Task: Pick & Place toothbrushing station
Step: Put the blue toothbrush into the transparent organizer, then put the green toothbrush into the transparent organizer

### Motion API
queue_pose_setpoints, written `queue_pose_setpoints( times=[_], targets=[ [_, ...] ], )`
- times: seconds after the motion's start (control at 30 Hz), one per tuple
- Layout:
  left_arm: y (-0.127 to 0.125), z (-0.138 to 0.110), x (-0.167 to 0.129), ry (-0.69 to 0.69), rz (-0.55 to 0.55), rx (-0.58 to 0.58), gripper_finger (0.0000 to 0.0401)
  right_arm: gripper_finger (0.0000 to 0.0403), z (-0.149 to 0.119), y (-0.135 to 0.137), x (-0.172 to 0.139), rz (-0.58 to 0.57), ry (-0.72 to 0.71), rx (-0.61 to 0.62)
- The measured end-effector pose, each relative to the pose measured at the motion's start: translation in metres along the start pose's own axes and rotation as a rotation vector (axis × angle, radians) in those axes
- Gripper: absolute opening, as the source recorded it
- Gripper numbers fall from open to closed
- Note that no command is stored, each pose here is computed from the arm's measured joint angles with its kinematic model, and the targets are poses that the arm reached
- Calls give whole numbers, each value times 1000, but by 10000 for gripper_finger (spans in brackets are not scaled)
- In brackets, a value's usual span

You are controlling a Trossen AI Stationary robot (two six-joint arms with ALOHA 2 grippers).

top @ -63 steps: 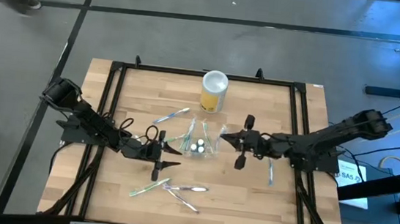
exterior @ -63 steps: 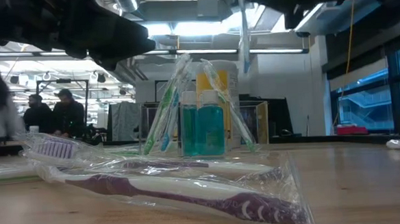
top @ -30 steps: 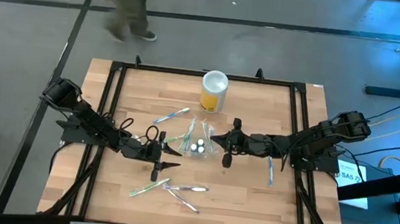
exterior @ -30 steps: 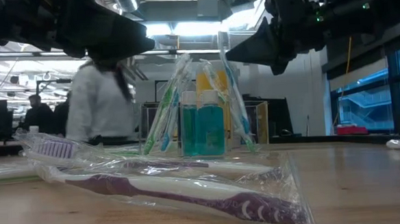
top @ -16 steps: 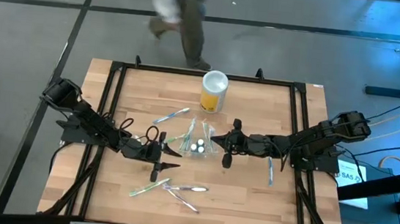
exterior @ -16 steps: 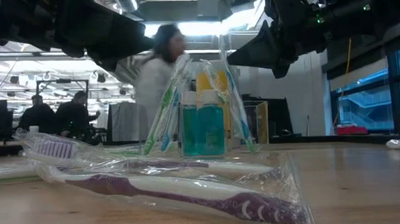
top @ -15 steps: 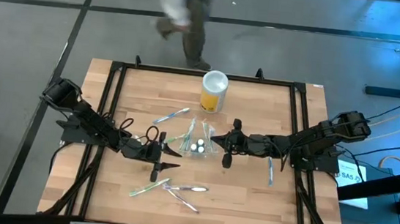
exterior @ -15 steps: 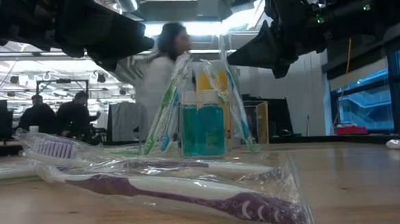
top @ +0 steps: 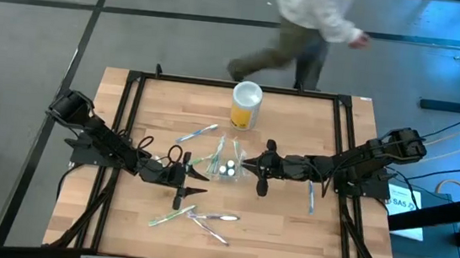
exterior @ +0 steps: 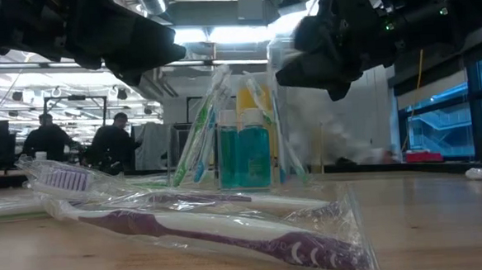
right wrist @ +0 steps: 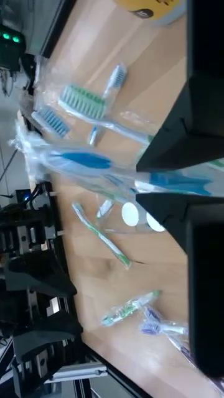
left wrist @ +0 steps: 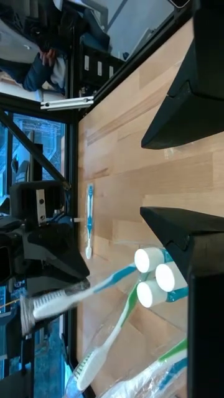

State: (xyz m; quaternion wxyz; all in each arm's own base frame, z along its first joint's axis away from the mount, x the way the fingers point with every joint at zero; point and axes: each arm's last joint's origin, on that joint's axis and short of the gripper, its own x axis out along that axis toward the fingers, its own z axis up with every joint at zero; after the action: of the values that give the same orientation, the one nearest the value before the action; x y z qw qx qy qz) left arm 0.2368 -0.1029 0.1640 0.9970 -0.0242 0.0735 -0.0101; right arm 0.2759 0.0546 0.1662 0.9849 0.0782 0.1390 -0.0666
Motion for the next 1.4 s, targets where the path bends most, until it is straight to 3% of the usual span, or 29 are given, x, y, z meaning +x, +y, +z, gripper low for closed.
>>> queue_pose_setpoints(
  times=[0.43, 0.63, 0.83, 1.03, 1.13, 1.4],
  targets=[
    [0, -1, 0, 10, -9, 3, 159, 255, 2, 2, -3, -25, -14, 13],
    [-3, 0, 0, 13, -95, 9, 159, 317, 11, 13, -18, 14, -23, -9],
    [-5, 10, -6, -16, -119, 52, 159, 326, 19, 25, -34, 69, -34, -7],
    [-12, 30, -18, 20, -154, 109, 158, 309, 17, 38, -42, 125, -34, -18],
    [-18, 41, -24, 149, -180, 166, 157, 301, 16, 44, -45, 149, -30, -24],
    [-26, 60, -49, 674, -153, 308, 157, 299, 14, 51, -49, 179, -28, -31]
  ],
)
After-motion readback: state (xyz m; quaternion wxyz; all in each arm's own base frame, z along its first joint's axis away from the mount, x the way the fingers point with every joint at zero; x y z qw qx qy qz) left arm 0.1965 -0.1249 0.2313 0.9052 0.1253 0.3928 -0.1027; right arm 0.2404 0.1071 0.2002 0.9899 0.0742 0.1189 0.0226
